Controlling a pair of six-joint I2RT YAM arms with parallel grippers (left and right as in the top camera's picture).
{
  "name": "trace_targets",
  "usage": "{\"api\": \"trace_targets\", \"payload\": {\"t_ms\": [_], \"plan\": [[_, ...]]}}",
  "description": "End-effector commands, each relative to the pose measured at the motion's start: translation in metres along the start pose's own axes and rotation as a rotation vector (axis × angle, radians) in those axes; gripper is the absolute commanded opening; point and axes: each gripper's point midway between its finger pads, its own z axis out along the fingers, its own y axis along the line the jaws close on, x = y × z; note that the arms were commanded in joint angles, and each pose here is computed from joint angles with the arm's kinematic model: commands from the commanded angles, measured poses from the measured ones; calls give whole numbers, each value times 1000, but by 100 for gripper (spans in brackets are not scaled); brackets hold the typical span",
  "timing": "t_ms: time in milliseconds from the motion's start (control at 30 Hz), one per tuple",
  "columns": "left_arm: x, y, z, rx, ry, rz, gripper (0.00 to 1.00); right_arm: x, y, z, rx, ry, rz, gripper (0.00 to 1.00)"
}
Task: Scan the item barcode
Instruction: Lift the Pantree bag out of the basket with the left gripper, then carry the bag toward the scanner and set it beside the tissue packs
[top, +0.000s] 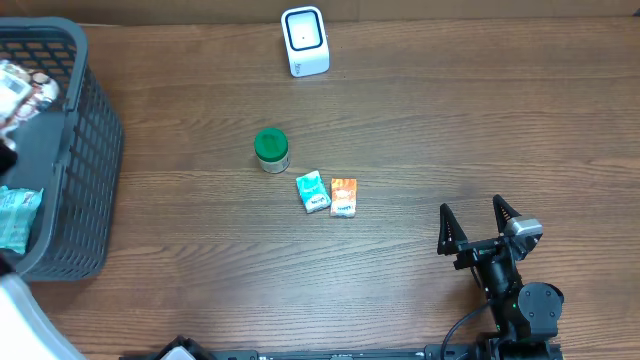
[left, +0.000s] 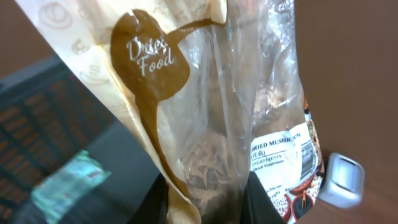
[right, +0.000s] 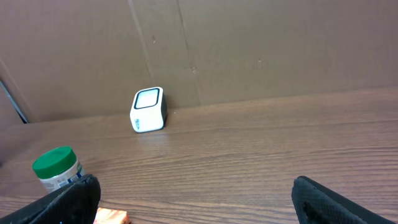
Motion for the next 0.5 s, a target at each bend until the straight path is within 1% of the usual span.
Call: {"api": "trace_targets", "payload": {"t_ms": [0, 200, 300, 467], "plan": [[10, -41, -28, 179, 16, 5, 4, 1, -2, 0, 6, -8, -5, 100], [63, -67, -37, 267, 225, 1, 4, 1, -2, 0, 6, -8, -5, 100], [89, -79, -36, 314, 324, 64, 4, 1, -2, 0, 6, -8, -5, 100], [120, -93, -30, 378, 425, 137, 4, 1, -2, 0, 6, -8, -5, 100]]}}
